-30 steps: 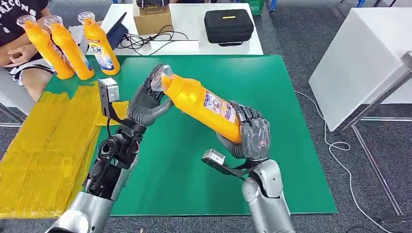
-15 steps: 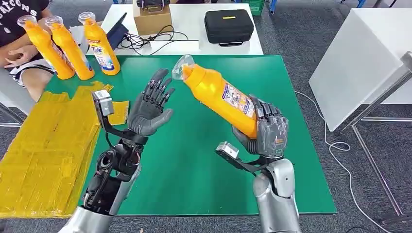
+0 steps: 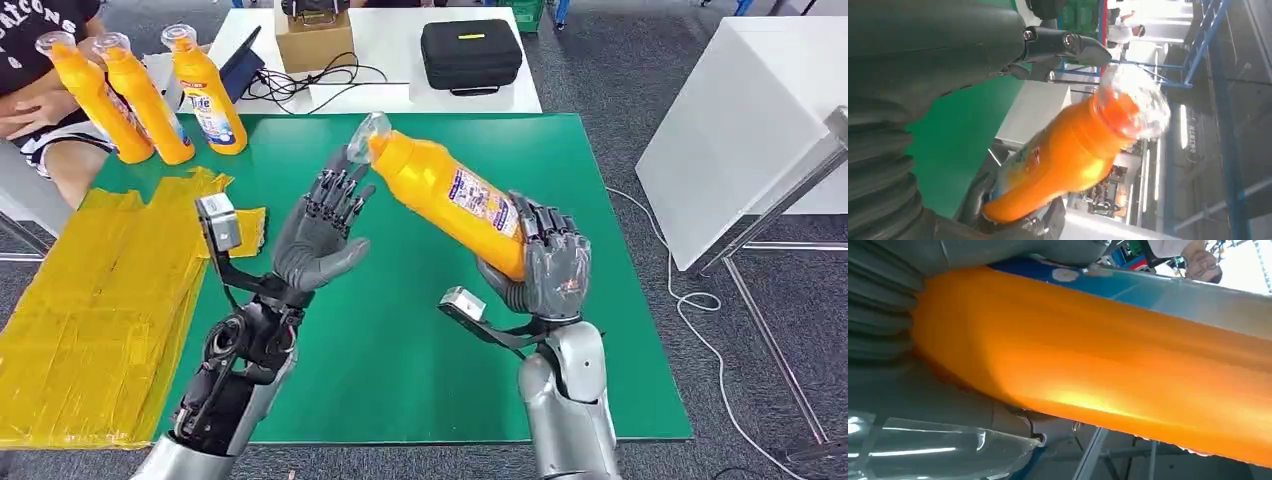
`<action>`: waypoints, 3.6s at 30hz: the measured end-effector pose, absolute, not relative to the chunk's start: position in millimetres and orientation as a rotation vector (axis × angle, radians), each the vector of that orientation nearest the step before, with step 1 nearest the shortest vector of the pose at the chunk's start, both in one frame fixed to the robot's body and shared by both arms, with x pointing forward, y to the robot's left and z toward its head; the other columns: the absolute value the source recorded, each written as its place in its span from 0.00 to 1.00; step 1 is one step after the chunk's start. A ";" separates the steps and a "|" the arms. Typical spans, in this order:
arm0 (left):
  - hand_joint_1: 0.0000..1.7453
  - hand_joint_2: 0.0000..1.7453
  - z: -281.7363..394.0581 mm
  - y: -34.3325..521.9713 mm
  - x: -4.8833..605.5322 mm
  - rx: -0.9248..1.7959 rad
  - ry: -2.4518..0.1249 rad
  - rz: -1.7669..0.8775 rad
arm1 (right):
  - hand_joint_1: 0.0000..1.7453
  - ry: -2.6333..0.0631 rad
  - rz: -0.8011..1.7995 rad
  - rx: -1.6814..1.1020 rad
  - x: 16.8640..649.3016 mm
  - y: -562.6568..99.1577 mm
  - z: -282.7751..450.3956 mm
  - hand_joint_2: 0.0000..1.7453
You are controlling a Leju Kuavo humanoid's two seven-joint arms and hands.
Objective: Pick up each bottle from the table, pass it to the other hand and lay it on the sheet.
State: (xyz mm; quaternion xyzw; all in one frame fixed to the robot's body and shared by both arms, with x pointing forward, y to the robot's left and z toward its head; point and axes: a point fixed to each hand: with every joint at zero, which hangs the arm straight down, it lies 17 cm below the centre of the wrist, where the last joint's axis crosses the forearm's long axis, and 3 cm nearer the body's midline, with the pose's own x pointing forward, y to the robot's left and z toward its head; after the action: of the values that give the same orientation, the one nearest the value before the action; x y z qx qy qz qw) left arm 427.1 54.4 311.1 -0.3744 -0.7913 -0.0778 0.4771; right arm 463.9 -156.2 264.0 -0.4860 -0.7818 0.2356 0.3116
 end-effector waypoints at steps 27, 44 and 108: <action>0.00 1.00 326.1 39.2 420.6 -0.997 -1.921 -0.200 | 1.00 -2.196 0.744 -1.186 450.1 -91.3 271.0 1.00; 0.00 1.00 316.3 52.2 435.3 -0.960 -1.901 -0.154 | 1.00 -2.101 0.813 -0.617 468.1 -24.4 195.7 1.00; 1.00 1.00 293.8 46.3 456.4 -0.872 -1.903 -0.205 | 1.00 -2.133 0.810 -0.364 450.6 -16.3 177.5 1.00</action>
State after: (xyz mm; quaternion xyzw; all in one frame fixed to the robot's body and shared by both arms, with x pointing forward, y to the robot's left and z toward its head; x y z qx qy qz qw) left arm 456.4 46.3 293.8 -0.3598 -0.7856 -0.0848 0.4961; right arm 450.6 -16.3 177.5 -0.1441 -0.8446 0.3208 0.4037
